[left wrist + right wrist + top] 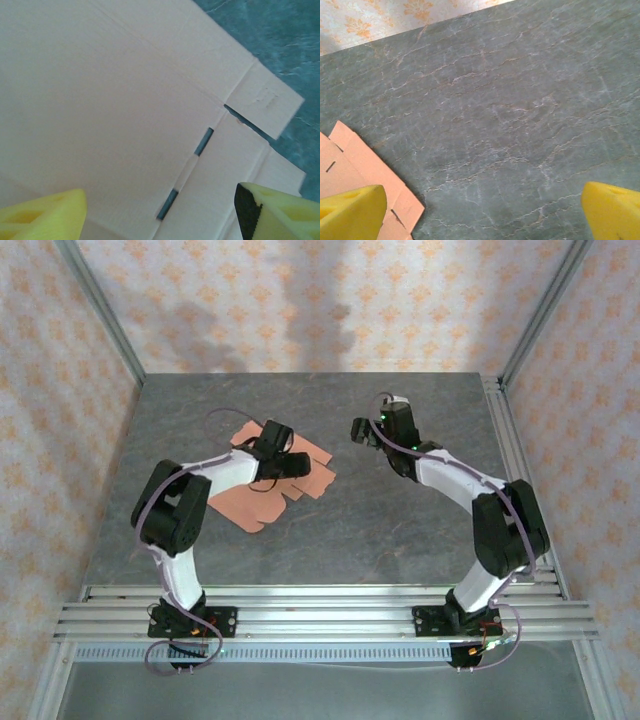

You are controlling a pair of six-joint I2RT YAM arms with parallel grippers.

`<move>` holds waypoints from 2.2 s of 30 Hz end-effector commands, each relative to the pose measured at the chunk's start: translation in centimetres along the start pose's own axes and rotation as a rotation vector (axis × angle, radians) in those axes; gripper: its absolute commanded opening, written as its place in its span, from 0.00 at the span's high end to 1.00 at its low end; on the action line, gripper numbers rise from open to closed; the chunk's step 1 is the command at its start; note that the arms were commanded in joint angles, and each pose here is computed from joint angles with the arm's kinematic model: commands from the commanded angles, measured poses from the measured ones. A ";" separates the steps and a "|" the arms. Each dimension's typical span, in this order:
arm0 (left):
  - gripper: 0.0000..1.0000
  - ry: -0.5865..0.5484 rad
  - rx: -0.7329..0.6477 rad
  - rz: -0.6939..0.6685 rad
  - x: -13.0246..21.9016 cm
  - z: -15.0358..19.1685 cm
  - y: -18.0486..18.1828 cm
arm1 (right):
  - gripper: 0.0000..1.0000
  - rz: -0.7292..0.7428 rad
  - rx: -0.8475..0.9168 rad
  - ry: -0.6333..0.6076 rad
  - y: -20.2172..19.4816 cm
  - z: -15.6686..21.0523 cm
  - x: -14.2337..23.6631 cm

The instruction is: Fold the paper box

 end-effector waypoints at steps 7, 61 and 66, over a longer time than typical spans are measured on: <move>0.36 -0.001 0.327 -0.107 1.6 0.6 6.9 | 0.01 -0.113 -0.026 0.162 2.1 1.7 -2.6; 0.88 0.343 0.086 0.039 -3.0 8.2 6.5 | 0.90 -0.431 0.075 0.787 8.0 7.9 -14.3; 0.88 0.320 0.103 0.075 -3.1 7.4 5.9 | 1.00 -0.407 0.105 0.727 7.8 7.1 -13.5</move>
Point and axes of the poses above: each hand's point on the last joint's axis, 136 mm out from that joint toward the fingers, its own x axis back along the fingers, its own y axis along the line the jaws close on, z = x × y, the point moved 5 cm from there along x, back along the fingers, and after that the axes turned 12 degrees about -x, right-handed, at the moved point
